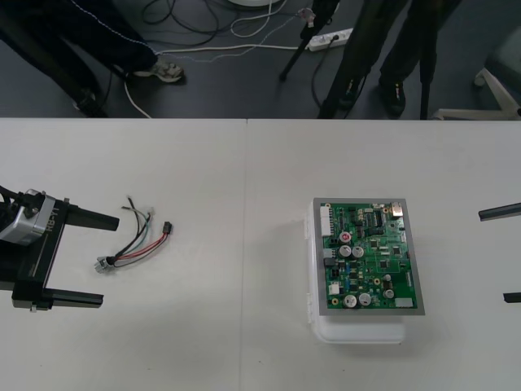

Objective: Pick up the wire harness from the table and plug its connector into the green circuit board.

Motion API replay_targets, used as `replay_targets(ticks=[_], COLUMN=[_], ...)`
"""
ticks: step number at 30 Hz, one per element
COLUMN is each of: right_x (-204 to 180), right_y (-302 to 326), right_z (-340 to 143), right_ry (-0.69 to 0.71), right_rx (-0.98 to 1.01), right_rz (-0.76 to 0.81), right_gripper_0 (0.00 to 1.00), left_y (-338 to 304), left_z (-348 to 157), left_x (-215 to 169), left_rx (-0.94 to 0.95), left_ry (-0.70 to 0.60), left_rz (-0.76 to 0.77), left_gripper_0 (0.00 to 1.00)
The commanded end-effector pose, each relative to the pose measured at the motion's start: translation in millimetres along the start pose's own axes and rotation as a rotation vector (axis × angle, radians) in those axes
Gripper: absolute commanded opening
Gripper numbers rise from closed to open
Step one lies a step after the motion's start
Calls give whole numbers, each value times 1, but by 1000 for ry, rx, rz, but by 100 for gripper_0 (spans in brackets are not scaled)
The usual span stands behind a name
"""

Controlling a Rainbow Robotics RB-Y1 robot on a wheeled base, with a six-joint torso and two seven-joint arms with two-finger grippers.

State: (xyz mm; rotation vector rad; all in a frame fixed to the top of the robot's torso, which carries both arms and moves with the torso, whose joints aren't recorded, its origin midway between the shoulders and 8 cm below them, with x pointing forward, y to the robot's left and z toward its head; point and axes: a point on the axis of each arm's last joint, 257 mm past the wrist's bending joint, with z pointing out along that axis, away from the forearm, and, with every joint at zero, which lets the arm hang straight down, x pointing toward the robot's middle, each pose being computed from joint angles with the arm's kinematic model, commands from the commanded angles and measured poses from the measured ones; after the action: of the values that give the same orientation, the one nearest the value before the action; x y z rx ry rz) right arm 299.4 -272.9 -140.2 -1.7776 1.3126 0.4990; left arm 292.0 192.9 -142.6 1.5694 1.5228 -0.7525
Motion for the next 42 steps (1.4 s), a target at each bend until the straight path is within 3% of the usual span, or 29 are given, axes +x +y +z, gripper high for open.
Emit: replay_targets(ticks=[1,42], right_x=[3,3], right_y=[7,7], right_z=[-4,-4], right_ry=[35,35], right_rx=[-42,-42], right_rz=[22,22], right_gripper_0=[100,100], left_y=[9,9], left_z=[-9,-9], left_x=[-5,-5], left_rx=[-35,-35], left_ry=[30,30], left_rz=[1,1], left_gripper_0=[100,100])
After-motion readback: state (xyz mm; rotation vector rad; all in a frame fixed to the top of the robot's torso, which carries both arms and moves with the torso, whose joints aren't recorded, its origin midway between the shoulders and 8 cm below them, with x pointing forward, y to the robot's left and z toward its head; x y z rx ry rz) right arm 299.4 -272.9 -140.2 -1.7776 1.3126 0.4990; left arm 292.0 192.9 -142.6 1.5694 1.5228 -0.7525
